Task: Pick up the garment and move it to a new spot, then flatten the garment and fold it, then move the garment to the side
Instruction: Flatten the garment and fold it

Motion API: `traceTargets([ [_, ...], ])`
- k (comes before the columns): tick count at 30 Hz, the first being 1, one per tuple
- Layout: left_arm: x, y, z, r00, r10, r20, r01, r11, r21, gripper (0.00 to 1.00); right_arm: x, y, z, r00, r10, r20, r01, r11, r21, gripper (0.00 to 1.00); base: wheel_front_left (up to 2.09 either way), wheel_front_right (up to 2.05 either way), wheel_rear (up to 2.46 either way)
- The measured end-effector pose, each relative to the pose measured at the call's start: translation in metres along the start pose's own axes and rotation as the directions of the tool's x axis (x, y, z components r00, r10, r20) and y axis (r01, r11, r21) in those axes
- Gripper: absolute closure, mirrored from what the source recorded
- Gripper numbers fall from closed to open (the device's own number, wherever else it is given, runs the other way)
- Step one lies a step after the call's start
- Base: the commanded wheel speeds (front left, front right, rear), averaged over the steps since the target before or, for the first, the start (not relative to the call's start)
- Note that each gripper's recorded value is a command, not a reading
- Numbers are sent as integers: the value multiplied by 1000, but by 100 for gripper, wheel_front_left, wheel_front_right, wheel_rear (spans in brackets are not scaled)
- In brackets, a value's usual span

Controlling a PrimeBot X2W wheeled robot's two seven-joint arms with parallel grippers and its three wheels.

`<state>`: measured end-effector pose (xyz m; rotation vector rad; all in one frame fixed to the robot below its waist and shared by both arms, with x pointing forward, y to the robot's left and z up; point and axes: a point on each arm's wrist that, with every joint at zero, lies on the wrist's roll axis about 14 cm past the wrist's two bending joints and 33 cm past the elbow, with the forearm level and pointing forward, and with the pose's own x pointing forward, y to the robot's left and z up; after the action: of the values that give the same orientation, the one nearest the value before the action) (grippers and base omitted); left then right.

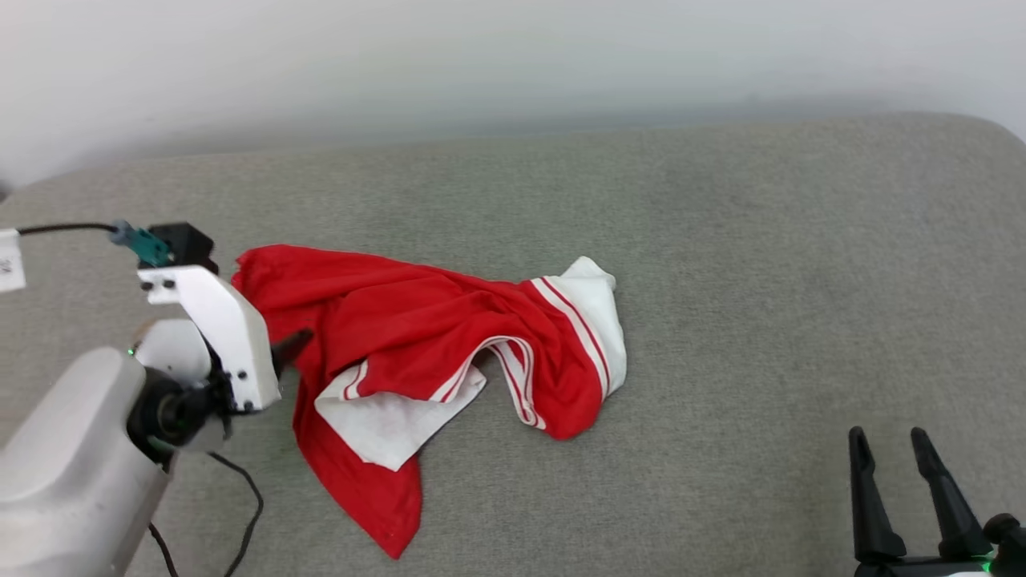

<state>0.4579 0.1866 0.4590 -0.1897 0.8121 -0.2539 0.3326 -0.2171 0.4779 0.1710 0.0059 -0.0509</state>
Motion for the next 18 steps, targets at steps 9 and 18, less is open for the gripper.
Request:
traceTargets([
  [9,-5,-23,-59,987,-64,-149,66,998,13,0,5,12,3,999,39,12,-39,999,15,0,0,0,0],
  [18,18,-31,-65,982,-92,-167,89,996,-26,0,9,3,-2,1000,6,-2,-6,1000,18,0,0,0,0],
])
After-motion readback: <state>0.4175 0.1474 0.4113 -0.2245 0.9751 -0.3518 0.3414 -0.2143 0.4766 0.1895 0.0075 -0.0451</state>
